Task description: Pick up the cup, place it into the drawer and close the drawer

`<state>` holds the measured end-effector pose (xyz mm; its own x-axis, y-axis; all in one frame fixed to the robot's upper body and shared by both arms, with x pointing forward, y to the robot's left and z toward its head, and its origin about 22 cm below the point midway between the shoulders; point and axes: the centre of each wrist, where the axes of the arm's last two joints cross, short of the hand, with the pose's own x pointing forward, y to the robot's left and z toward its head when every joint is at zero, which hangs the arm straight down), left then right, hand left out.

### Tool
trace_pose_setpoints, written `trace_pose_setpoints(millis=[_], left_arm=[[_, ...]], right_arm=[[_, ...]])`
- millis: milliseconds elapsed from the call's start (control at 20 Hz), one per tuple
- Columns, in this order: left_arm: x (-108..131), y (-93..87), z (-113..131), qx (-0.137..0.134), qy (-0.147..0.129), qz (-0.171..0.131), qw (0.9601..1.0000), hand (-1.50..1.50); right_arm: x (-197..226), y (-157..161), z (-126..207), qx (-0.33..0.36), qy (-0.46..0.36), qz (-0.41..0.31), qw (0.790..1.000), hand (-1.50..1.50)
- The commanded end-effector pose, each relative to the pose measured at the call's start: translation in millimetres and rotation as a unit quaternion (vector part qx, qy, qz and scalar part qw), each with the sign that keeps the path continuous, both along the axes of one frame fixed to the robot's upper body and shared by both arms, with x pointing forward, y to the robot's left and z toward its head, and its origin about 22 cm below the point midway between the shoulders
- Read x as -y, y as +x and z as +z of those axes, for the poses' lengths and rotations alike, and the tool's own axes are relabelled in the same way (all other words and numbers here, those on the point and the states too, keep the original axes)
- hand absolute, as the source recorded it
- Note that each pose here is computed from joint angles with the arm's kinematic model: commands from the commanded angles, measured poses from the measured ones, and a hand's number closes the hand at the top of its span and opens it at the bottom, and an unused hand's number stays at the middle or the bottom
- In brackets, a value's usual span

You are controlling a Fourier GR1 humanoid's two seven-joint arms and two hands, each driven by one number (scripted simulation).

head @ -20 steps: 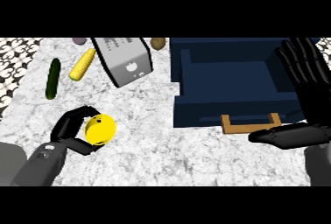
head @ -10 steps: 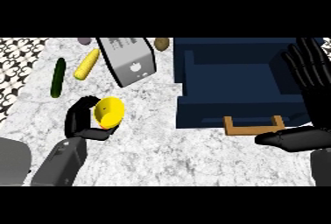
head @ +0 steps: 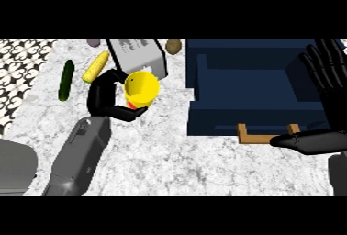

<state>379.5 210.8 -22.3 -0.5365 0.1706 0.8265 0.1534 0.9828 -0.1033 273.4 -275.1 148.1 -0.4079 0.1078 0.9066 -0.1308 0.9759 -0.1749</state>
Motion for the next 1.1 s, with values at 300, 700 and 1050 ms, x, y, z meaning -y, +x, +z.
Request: trace_pose_setpoints(millis=[300,700,1050], left_arm=[[95,32.9,128,0.010,0.028,-0.044,0.9986,1.50],[152,57.0,198,-0.025,0.085,-0.023,0.9958,1.50],[180,66.5,205,-0.103,0.140,0.011,0.9847,1.50]], right_arm=[[8,8,-14,-0.001,-0.008,-0.015,1.000,-1.50],[-8,6,-14,0.013,0.003,-0.010,1.000,-1.50],[-4,1,-10,0.012,-0.004,0.017,1.000,-1.50]])
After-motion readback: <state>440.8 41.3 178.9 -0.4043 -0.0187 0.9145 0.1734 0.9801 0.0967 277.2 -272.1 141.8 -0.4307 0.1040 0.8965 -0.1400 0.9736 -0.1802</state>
